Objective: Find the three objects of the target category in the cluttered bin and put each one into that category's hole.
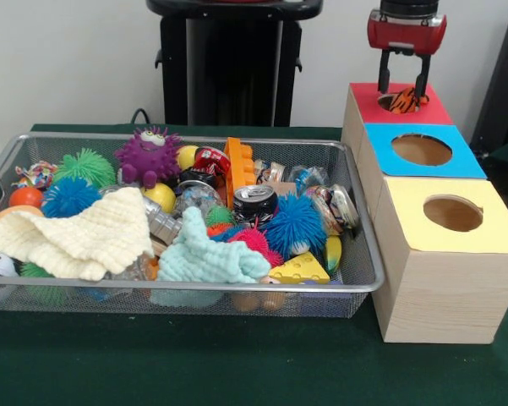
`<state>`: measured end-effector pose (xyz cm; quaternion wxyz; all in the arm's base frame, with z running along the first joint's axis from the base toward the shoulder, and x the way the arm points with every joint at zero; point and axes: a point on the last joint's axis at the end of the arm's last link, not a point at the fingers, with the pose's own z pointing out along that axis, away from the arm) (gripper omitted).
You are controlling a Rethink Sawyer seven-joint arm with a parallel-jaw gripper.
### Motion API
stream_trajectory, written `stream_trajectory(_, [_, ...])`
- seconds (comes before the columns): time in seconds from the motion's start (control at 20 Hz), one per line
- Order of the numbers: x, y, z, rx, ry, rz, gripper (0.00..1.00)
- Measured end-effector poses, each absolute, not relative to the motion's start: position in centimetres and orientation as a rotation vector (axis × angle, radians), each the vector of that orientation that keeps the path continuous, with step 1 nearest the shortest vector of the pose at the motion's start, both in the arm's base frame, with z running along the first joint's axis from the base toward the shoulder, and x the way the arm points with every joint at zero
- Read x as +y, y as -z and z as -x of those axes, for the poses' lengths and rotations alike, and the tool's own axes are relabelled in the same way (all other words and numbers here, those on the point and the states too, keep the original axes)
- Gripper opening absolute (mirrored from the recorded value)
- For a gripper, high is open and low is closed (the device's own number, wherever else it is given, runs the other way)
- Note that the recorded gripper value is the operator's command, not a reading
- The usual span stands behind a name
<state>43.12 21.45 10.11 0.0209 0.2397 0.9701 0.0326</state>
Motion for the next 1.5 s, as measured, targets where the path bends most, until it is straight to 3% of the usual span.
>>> stream_trajectory(0.85, [21.4, -14.6, -44.0, 3.072, -0.089, -0.756, 1.00])
stream_trajectory(1.5, [21.4, -12.9, -44.1, 3.059, -0.088, -0.756, 1.00])
